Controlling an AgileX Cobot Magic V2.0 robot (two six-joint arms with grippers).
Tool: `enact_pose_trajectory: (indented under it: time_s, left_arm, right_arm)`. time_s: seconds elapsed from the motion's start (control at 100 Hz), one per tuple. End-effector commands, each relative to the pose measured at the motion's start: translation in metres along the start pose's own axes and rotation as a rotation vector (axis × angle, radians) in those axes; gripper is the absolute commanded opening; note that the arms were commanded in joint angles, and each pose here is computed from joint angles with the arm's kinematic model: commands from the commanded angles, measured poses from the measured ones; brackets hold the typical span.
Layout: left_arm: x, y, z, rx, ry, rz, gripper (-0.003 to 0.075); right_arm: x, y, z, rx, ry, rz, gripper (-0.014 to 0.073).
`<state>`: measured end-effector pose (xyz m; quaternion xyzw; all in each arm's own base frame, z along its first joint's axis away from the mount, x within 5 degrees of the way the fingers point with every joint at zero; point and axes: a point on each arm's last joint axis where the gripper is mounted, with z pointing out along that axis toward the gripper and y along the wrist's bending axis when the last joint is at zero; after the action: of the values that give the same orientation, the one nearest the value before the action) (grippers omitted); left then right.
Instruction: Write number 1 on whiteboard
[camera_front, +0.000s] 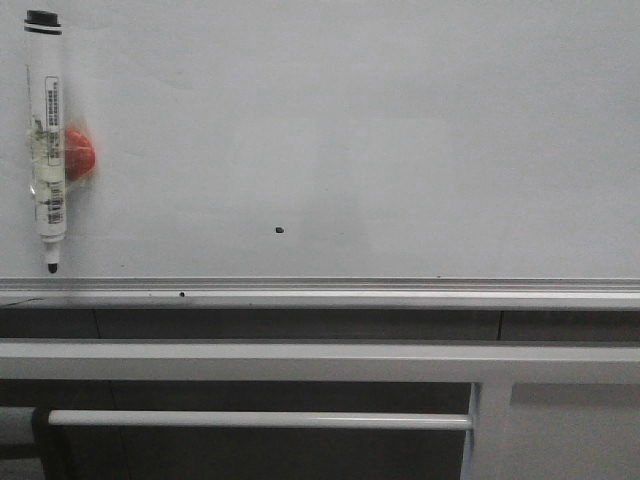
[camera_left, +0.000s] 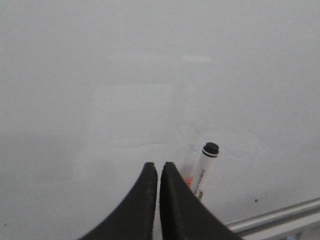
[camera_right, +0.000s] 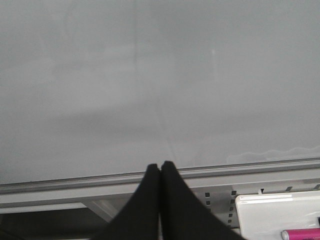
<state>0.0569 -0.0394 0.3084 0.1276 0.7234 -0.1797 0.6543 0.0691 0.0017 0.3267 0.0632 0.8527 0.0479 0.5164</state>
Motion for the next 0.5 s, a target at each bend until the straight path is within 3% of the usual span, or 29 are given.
enact_pose_trajectory:
  time_s: [0.0,0.17,0.23,0.34,0.49]
  left_arm:
    - [-0.009,-0.005,0.0,0.045,-0.017,0.027,0.0064]
    - [-0.002,-0.003,0.002,0.044,-0.005,0.017,0.0383]
    - [0.002,-0.001,0.004,0.034,-0.012,-0.02,0.0452]
    - [0.011,0.002,0.007,0.03,-0.016,-0.089,0.046]
    - [0.013,0.003,0.008,0.021,-0.012,-0.068,0.0458]
  right_arm:
    - [-0.015,0.002,-0.004,-0.012,-0.077,-0.015,-0.0063]
    - [-0.015,0.002,-0.004,-0.012,-0.081,-0.015,-0.0063]
    - [-0.015,0.002,-0.004,-0.012,-0.081,-0.015,-0.0063]
    - [-0.015,0.002,-0.004,-0.012,-0.079,-0.015,-0.0063]
    - [-0.015,0.002,-0.004,-0.012,-0.079,-0.015,-0.0064]
